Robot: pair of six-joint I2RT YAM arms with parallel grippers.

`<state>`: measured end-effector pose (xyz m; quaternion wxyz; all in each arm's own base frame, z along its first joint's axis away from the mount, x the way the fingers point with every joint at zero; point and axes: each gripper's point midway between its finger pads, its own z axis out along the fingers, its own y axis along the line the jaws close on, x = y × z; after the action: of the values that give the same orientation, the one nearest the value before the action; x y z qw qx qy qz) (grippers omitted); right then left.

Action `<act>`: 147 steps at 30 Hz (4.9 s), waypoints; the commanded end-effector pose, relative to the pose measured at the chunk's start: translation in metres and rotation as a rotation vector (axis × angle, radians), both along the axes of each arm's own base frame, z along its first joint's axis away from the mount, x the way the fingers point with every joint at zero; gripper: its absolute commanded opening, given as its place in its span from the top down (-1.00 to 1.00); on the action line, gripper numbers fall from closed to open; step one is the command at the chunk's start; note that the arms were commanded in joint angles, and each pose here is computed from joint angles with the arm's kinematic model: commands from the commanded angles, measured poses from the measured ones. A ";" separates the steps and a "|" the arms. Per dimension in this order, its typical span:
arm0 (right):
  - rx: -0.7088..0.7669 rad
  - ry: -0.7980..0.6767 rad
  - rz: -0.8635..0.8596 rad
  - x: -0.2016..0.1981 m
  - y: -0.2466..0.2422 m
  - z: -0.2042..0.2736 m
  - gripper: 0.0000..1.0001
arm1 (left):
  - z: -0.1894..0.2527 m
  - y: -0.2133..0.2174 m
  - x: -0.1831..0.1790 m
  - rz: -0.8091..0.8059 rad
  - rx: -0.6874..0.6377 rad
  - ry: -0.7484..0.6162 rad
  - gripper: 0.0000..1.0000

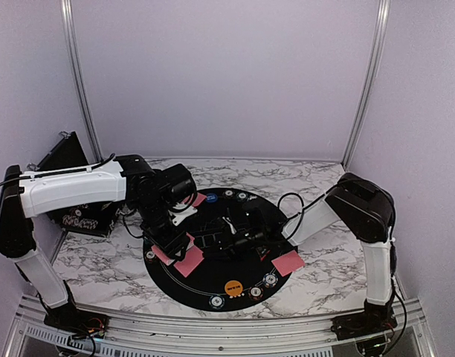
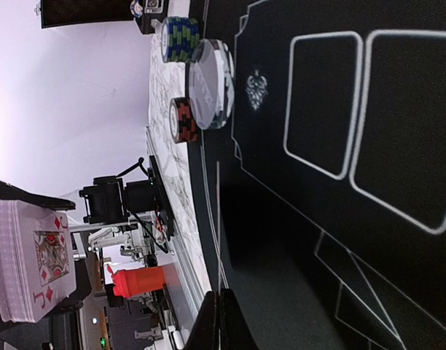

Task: Distribute texas hold em gaming equipment
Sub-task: Distribute the poker card in the dealer area, then pick up the poker card from the face-down deck piles.

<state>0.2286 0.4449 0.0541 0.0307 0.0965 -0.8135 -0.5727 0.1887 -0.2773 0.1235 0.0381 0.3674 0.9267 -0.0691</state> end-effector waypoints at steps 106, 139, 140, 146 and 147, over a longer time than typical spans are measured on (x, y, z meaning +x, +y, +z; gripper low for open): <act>0.213 -0.151 0.080 -0.001 0.029 0.121 -0.35 | 0.015 -0.001 0.004 0.007 -0.039 -0.024 -0.15; 0.202 -0.094 0.119 -0.014 0.060 0.094 -0.29 | 0.016 -0.001 0.004 0.005 -0.040 -0.025 -0.15; 0.198 -0.094 0.118 -0.014 0.060 0.093 -0.29 | 0.016 -0.001 0.004 0.006 -0.040 -0.024 -0.15; 0.176 -0.094 0.101 -0.008 0.055 0.087 -0.27 | 0.016 0.000 0.004 0.005 -0.039 -0.027 -0.15; 0.175 -0.095 0.096 -0.007 0.054 0.087 -0.26 | 0.016 0.000 0.004 0.005 -0.040 -0.025 -0.15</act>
<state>0.2123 0.4965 0.1384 0.0273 0.1655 -0.7551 -0.6338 0.1912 -0.2721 0.1290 0.0473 0.3583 0.9297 -0.0706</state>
